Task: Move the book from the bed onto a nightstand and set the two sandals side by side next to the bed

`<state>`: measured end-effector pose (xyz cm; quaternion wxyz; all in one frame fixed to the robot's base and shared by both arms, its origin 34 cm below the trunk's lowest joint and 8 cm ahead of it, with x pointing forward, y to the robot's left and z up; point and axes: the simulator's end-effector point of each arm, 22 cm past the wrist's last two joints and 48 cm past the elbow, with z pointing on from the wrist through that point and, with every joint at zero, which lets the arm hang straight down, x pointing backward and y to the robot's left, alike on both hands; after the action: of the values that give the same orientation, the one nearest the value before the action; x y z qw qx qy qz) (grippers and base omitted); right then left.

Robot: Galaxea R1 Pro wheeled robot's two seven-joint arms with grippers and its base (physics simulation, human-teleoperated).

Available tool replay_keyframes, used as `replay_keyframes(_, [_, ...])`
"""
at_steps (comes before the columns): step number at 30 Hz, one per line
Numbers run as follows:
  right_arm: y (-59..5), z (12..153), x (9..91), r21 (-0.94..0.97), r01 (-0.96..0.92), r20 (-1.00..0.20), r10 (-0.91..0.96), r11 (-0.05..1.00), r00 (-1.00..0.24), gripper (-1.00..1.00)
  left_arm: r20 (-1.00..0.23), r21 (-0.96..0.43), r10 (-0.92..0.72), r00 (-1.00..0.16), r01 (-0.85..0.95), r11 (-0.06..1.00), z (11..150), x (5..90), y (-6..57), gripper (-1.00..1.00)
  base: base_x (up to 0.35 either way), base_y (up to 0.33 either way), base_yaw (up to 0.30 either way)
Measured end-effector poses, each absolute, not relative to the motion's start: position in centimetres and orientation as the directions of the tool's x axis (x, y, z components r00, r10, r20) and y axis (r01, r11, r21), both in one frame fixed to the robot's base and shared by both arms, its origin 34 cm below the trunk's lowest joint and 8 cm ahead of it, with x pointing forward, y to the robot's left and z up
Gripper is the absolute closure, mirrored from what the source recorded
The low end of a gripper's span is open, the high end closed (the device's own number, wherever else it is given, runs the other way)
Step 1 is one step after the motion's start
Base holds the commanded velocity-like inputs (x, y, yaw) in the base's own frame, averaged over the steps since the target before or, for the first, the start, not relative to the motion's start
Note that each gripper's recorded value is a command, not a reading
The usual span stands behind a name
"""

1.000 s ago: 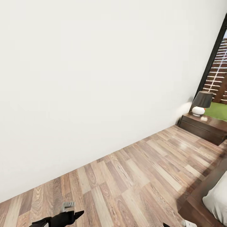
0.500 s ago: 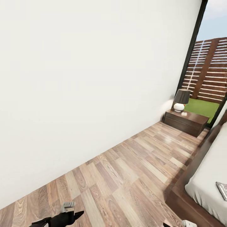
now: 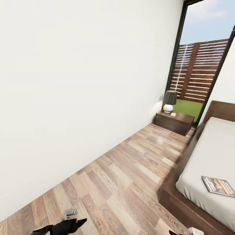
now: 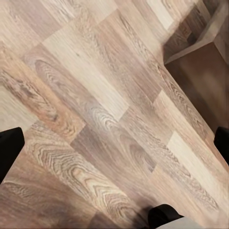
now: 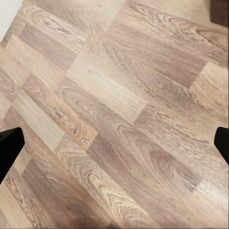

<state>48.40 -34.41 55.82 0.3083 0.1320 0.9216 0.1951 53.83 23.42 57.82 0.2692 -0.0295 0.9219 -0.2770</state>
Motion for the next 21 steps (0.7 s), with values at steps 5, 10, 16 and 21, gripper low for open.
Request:
replay_keyframes(5, [-34.43, 55.81, 48.41, 0.44, 0.123, -0.518, 0.363, 0.89, -0.775, -1.0, -0.48, -0.526, -0.204, -0.853, 0.094, 0.845, 57.81, 53.83, 23.47, -1.0, 0.0, 0.0, -0.283])
replay_keyframes(10, [-34.44, 55.8, 48.39, 0.439, 0.123, -0.517, 0.363, 0.89, -0.775, -1.0, -0.494, -0.522, -0.204, -0.845, 0.101, 0.847, 57.94, 54.06, 23.48, -1.0, 0.0, 0.0, -0.283])
replay_keyframes(16, [-34.45, 55.8, 48.4, 0.439, 0.124, -0.518, 0.363, 0.89, -0.775, -1.0, -0.503, -0.518, -0.206, -0.839, 0.102, 0.849, 57.72, 53.73, 23.55, -1.0, 0.0, 0.0, -0.283])
replay_keyframes(21, [-34.44, 55.76, 48.36, 0.439, 0.125, -0.517, 0.363, 0.89, -0.775, -1.0, -0.507, -0.515, -0.208, -0.837, 0.1, 0.852, 57.46, 53.3, 23.63, -1.0, 0.0, 0.0, -0.283])
